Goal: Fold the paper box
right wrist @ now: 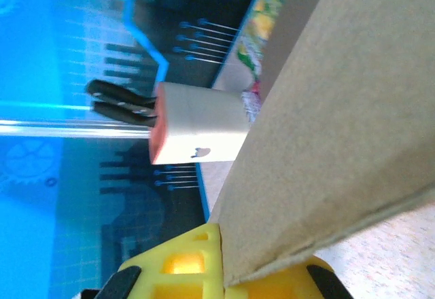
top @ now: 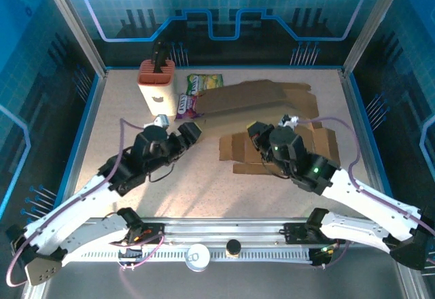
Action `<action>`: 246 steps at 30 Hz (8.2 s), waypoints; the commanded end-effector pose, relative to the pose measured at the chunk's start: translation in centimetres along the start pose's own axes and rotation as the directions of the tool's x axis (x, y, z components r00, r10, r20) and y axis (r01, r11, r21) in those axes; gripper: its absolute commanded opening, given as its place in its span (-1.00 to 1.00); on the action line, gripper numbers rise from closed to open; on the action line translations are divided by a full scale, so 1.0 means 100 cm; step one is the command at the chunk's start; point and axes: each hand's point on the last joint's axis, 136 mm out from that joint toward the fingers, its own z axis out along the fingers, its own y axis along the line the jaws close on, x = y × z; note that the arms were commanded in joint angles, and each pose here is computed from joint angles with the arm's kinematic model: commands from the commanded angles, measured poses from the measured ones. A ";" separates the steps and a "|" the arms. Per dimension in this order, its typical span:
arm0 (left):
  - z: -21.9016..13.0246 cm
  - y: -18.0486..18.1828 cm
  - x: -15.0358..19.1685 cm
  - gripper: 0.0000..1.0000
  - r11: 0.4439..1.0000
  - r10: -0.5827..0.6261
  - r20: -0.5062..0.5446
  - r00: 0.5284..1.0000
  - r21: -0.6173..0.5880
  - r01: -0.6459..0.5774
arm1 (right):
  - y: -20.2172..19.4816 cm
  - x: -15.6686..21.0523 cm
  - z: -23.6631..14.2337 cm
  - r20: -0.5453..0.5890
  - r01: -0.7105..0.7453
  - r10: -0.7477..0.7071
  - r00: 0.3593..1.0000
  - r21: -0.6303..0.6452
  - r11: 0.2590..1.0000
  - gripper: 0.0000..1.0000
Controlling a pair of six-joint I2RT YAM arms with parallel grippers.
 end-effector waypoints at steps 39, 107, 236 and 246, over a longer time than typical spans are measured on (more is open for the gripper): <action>-0.177 0.061 -0.101 0.69 0.833 0.367 0.313 0.876 -0.530 -0.159 | 0.120 0.154 0.129 -0.444 0.094 -0.185 0.876 -0.220 0.971 -1.00; -0.060 0.244 -0.130 0.25 0.786 -0.136 0.261 0.956 -0.559 0.265 | -0.019 0.133 0.208 -0.304 -0.106 0.087 0.949 -0.047 0.993 -1.00; 0.095 0.160 -0.043 0.02 0.724 0.629 -0.025 0.777 -0.346 -0.597 | -0.092 0.111 0.226 -0.480 -0.102 0.012 0.877 -0.163 0.981 -1.00; 0.101 0.159 -0.044 -0.13 0.710 0.628 -0.006 0.778 -0.405 -0.576 | -0.095 0.116 0.224 -0.485 -0.106 0.012 0.874 -0.166 0.981 -1.00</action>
